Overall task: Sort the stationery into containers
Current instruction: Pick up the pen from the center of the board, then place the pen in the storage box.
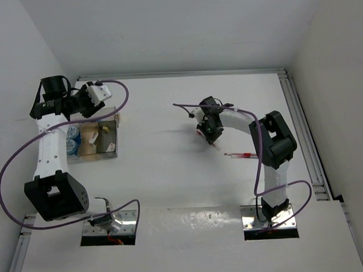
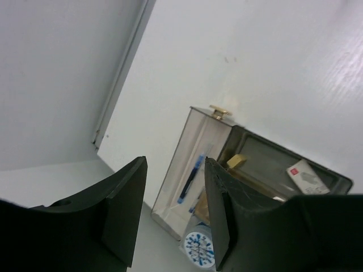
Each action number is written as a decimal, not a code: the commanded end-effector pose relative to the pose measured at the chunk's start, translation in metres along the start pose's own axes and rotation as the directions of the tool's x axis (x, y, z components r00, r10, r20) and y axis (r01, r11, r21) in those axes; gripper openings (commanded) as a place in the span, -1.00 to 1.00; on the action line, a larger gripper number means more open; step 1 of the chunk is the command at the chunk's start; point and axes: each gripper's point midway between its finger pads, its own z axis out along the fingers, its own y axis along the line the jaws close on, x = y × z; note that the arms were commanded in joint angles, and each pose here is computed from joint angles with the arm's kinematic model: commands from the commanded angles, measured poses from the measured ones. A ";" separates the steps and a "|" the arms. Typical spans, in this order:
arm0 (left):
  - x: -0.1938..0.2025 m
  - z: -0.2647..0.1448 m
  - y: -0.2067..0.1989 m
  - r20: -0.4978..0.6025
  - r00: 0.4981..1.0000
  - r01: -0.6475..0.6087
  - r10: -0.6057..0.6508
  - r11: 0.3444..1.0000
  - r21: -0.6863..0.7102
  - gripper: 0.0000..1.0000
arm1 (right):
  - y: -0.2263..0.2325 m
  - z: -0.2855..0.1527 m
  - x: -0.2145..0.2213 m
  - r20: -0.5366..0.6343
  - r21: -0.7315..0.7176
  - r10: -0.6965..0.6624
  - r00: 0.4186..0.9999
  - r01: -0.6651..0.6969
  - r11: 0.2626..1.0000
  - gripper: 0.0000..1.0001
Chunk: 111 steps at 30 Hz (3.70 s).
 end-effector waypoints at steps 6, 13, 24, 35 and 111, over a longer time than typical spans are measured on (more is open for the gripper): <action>-0.062 0.002 -0.091 0.175 0.971 -0.193 0.164 0.968 0.159 -0.01 | 0.038 -0.037 -0.024 0.077 -0.198 0.058 0.995 -0.042 0.979 -1.00; -0.110 0.010 -0.189 0.326 0.892 -0.404 0.313 0.874 0.268 -0.02 | 0.115 -0.105 -0.072 0.093 -0.625 0.290 0.952 -0.171 0.762 -1.00; -0.162 0.024 -0.267 0.434 0.822 -0.540 0.369 0.747 0.388 -0.11 | 0.176 -0.144 -0.071 -0.002 -0.855 0.276 0.961 -0.145 0.498 -1.00; -0.171 0.042 -0.296 0.446 0.782 -0.610 0.435 0.681 0.406 -0.18 | 0.191 -0.147 -0.053 -0.011 -0.861 0.198 0.980 -0.110 0.497 -1.00; 0.197 0.094 0.025 -0.416 0.823 -0.271 0.388 0.910 0.313 -0.72 | 0.001 -0.105 0.037 0.000 -0.466 0.365 0.931 -0.324 0.824 0.06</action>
